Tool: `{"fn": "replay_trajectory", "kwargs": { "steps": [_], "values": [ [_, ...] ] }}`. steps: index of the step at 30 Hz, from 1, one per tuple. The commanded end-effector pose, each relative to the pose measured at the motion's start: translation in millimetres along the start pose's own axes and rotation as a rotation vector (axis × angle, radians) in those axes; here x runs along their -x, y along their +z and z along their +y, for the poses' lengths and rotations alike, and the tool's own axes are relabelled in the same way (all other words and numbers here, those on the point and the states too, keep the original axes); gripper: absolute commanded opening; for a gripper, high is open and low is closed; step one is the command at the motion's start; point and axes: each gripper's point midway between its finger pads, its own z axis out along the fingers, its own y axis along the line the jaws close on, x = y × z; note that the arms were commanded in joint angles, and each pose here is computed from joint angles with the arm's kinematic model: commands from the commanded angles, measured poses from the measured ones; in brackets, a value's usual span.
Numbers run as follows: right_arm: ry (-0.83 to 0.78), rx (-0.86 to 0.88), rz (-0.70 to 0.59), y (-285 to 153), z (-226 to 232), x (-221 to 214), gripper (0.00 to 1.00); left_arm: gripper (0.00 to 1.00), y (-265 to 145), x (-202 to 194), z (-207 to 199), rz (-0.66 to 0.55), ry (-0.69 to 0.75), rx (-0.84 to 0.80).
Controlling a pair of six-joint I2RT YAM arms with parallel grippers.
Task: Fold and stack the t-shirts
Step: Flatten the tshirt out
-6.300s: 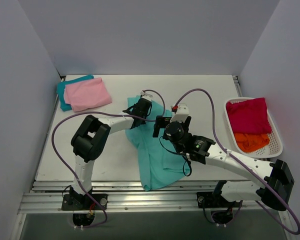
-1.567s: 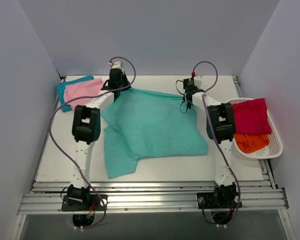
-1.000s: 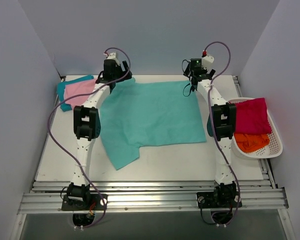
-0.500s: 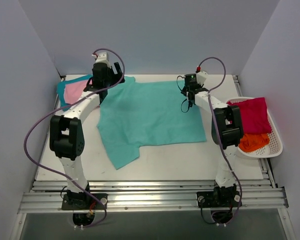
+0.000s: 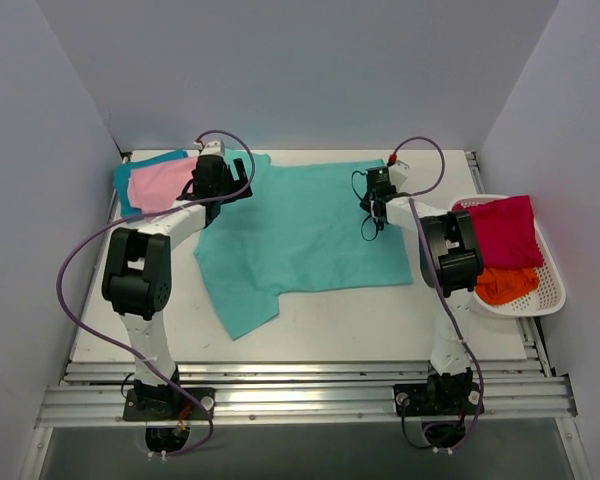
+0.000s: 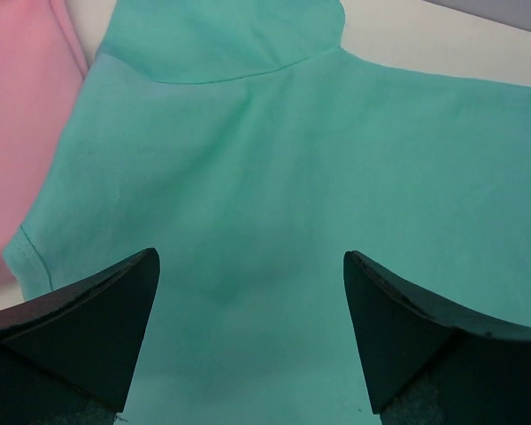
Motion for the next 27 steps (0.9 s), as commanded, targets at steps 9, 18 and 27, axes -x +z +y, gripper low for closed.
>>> {"fn": "replay_trajectory", "kwargs": {
  "steps": [9,18,27],
  "values": [
    [0.088,-0.193,0.034,17,-65,-33,0.0,0.94,-6,26,-7,-0.088,-0.034,-0.016],
    [0.18,-0.284,0.04,9,-98,-35,0.0,0.94,-5,25,-7,-0.092,-0.043,-0.018],
    [0.182,-0.311,0.04,1,-106,-42,0.0,0.94,-8,24,-4,-0.093,-0.038,-0.008]
  ]
}}
